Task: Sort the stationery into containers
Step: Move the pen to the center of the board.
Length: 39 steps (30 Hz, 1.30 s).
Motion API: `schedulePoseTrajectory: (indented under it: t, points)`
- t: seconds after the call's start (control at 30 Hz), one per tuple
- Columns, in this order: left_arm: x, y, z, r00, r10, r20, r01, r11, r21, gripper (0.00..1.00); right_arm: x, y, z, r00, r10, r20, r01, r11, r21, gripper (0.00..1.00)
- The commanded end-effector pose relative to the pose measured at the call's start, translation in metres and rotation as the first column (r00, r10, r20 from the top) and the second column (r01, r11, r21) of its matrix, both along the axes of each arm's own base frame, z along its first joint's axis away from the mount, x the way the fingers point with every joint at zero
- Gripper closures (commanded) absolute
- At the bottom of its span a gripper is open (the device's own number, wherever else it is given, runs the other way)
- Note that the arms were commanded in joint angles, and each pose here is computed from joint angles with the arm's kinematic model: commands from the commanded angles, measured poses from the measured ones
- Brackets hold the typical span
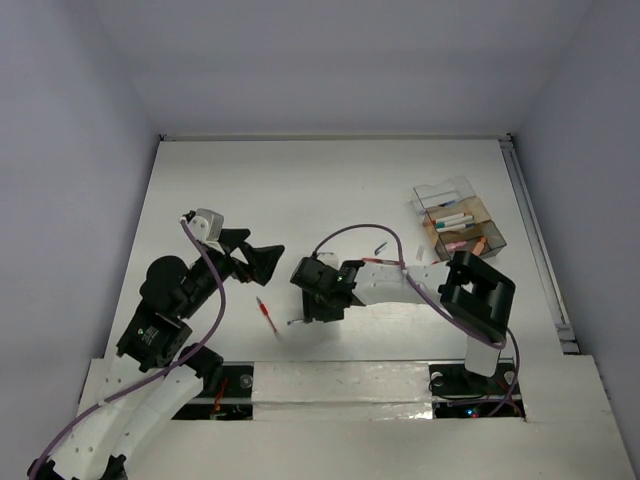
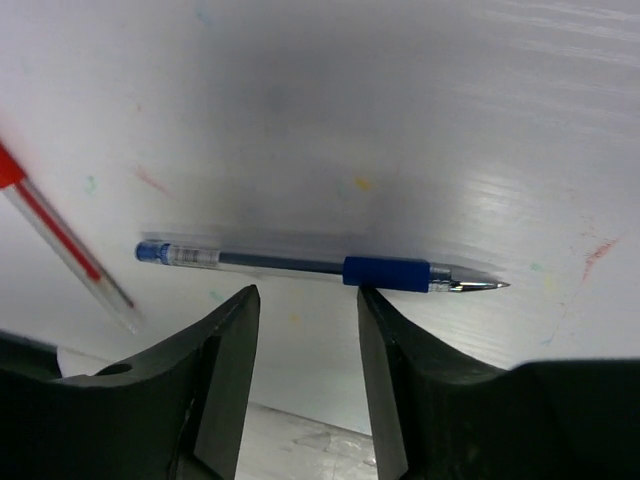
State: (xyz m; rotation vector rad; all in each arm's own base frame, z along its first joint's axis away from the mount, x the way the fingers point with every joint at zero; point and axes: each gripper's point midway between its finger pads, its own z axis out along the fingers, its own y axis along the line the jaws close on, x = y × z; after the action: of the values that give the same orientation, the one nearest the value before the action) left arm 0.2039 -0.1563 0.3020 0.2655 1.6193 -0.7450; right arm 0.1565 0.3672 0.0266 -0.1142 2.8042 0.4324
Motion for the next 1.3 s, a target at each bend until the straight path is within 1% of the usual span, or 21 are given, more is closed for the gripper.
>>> schedulePoseTrajectory:
  t: [0.0,0.1,0.13,0.3,0.37,0.47,0.57,0.7,0.73,0.83,0.97,1.03,1.07,1.17,1.27]
  points:
    - [-0.004,0.002,0.021,0.998,0.003,0.059,-0.002,1.0,-0.03,0.03,0.016,-0.032,-0.015,0.997,-0.039,0.072,0.053,0.976,-0.211,0.51]
    - [-0.004,0.003,0.021,0.998,0.011,0.061,-0.009,1.0,-0.03,0.03,0.021,-0.036,-0.018,0.996,-0.027,0.085,0.049,0.962,-0.268,0.57]
    - [-0.004,0.003,0.022,0.998,0.01,0.064,-0.008,0.999,-0.031,0.03,0.022,-0.041,-0.019,0.996,-0.03,0.086,0.054,0.954,-0.296,0.58]
    - [-0.005,-0.002,0.02,0.998,-0.009,0.056,0.01,1.0,-0.027,0.03,0.027,-0.04,-0.022,0.994,-0.054,0.1,0.084,0.943,-0.323,0.54]
    - [-0.005,-0.002,0.019,0.999,-0.011,0.054,0.012,1.0,-0.025,0.03,0.024,-0.039,-0.02,0.994,-0.054,0.097,0.08,0.953,-0.291,0.5]
    - [-0.005,-0.003,0.018,0.999,-0.012,0.05,0.013,1.0,-0.025,0.03,0.019,-0.037,-0.013,0.994,-0.067,0.09,0.085,0.972,-0.219,0.36]
    - [-0.004,-0.003,0.017,0.999,-0.014,0.049,0.015,1.0,-0.024,0.03,0.021,-0.038,-0.008,0.992,-0.078,0.098,0.095,0.979,-0.183,0.3]
    - [-0.004,-0.004,0.017,0.999,-0.015,0.048,0.016,1.0,-0.022,0.03,0.036,-0.046,-0.006,0.987,-0.097,0.126,0.12,0.974,-0.193,0.27]
    - [-0.004,-0.004,0.017,0.999,-0.015,0.049,0.016,1.0,-0.024,0.03,0.04,-0.046,-0.006,0.987,-0.1,0.13,0.123,0.974,-0.189,0.24]
    - [-0.003,-0.004,0.016,0.999,-0.015,0.045,0.016,1.0,-0.021,0.03,0.047,-0.04,-0.001,0.984,-0.099,0.149,0.122,0.981,-0.154,0.21]
    - [-0.002,-0.005,0.014,0.999,-0.014,0.041,0.015,1.0,-0.017,0.03,0.063,-0.035,0.007,0.98,-0.074,0.186,0.102,0.984,-0.146,0.22]
    - [-0.002,-0.004,0.014,0.999,-0.012,0.04,0.013,1.0,-0.017,0.03,0.067,-0.036,0.012,0.98,-0.065,0.187,0.095,0.983,-0.158,0.26]
    - [-0.002,-0.005,0.014,0.999,-0.014,0.041,0.015,1.0,-0.017,0.03,0.069,-0.032,0.019,0.98,-0.061,0.192,0.089,0.985,-0.144,0.26]
    - [-0.002,-0.005,0.014,0.999,-0.014,0.041,0.015,1.0,-0.017,0.03,0.064,-0.021,0.027,0.985,-0.035,0.172,0.05,0.995,-0.082,0.23]
    - [-0.002,-0.005,0.014,0.999,-0.014,0.041,0.015,1.0,-0.016,0.03,0.07,-0.017,0.026,0.984,-0.029,0.175,0.041,0.997,-0.07,0.2]
